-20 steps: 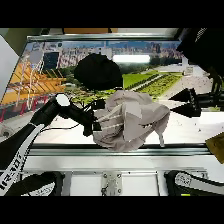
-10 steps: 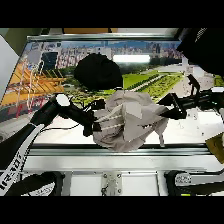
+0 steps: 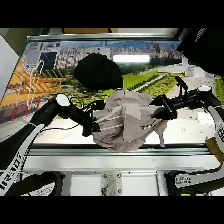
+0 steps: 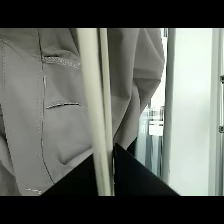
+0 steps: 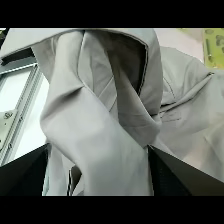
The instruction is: Fold the clothes and pants, and hang the long-sleeved shirts on hangers.
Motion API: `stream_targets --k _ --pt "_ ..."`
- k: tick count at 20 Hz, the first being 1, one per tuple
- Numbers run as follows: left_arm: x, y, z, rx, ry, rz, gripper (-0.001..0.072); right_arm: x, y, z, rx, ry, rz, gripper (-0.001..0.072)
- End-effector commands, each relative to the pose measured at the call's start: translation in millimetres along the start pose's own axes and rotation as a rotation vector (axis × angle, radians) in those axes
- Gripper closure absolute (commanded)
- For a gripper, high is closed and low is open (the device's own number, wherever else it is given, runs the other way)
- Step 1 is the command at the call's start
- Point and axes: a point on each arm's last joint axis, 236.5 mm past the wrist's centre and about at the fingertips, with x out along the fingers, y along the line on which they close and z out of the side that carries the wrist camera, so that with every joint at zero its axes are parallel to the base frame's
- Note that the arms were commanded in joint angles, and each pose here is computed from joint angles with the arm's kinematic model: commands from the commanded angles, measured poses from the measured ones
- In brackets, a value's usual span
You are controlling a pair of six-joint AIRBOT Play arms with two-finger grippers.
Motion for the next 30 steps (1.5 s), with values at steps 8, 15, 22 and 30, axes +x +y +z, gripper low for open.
stream_targets --k 8,15,22,30 --pt "0 1 2 -0.002 -0.009 0.004 0.0693 -6 -2 1 -0.011 0.000 -0.024 0.0041" --pt "0 1 2 -0.002 -0.010 0.004 0.0693 -67 3 5 -0.016 -0.037 -0.178 0.0042" --pt "0 2 2 -0.001 -0.010 0.007 0.0693 -55 5 -29 0.047 -0.032 -0.186 0.0042" --pt "0 5 3 -0.002 -0.014 0.019 0.0693 -22 -3 -26 0.058 -0.090 -0.105 0.0041"
